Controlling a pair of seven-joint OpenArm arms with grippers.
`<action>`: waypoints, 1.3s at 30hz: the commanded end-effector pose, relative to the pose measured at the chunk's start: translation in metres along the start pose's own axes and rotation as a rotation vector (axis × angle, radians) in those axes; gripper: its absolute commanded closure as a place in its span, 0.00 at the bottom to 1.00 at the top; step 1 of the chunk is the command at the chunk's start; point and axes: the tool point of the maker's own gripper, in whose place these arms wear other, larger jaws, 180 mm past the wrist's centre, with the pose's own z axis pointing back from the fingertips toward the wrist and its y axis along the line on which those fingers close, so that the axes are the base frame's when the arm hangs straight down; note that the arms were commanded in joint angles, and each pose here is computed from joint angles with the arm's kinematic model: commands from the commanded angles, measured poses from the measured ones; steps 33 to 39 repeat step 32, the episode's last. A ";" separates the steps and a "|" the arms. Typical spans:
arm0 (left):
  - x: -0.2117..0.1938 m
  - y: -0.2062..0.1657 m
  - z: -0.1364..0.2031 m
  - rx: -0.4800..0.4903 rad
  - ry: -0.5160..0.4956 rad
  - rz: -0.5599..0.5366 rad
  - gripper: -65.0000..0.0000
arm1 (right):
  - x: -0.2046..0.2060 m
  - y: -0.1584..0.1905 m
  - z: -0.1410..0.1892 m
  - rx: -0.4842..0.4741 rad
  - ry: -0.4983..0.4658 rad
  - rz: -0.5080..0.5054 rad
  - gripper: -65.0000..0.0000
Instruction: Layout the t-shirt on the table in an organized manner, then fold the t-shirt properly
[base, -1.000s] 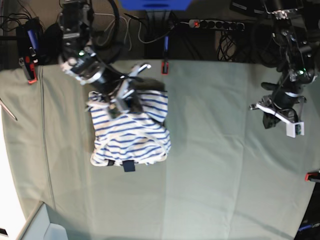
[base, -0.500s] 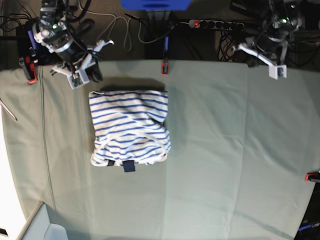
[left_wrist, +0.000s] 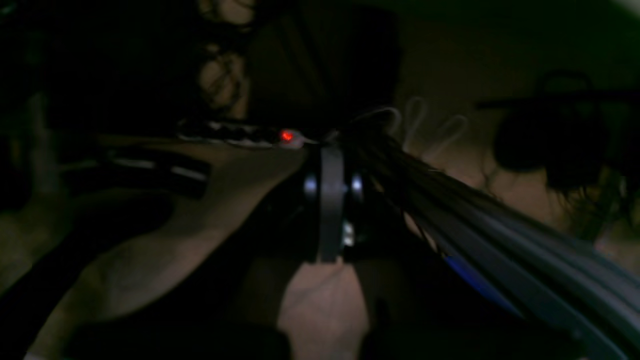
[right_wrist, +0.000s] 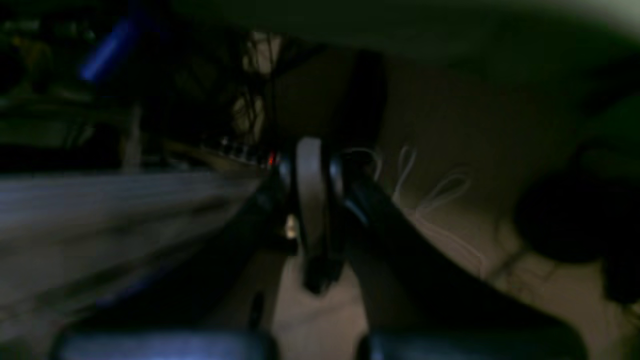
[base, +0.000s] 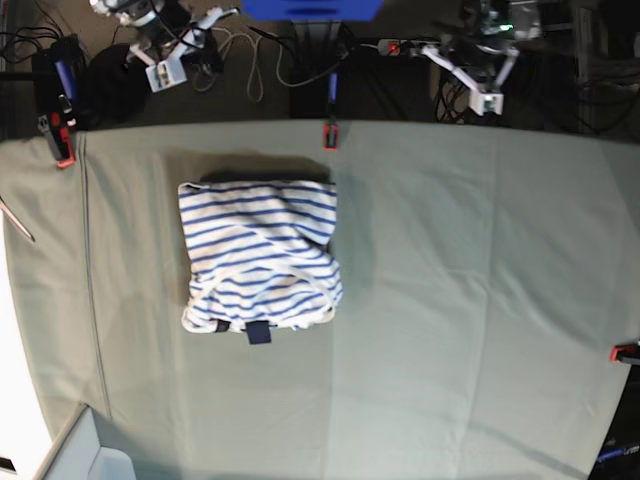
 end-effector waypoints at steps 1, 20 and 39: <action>-0.009 -0.003 -0.007 -0.014 0.003 -0.004 1.00 | -0.007 0.001 0.001 0.025 -0.020 -0.028 1.00; -0.067 0.031 -0.087 0.180 0.074 0.092 1.00 | -0.119 -0.097 -0.055 -0.472 0.120 -0.246 1.00; -0.083 0.042 -0.082 0.186 0.165 0.017 1.00 | -0.121 -0.133 -0.030 -0.699 0.261 0.189 1.00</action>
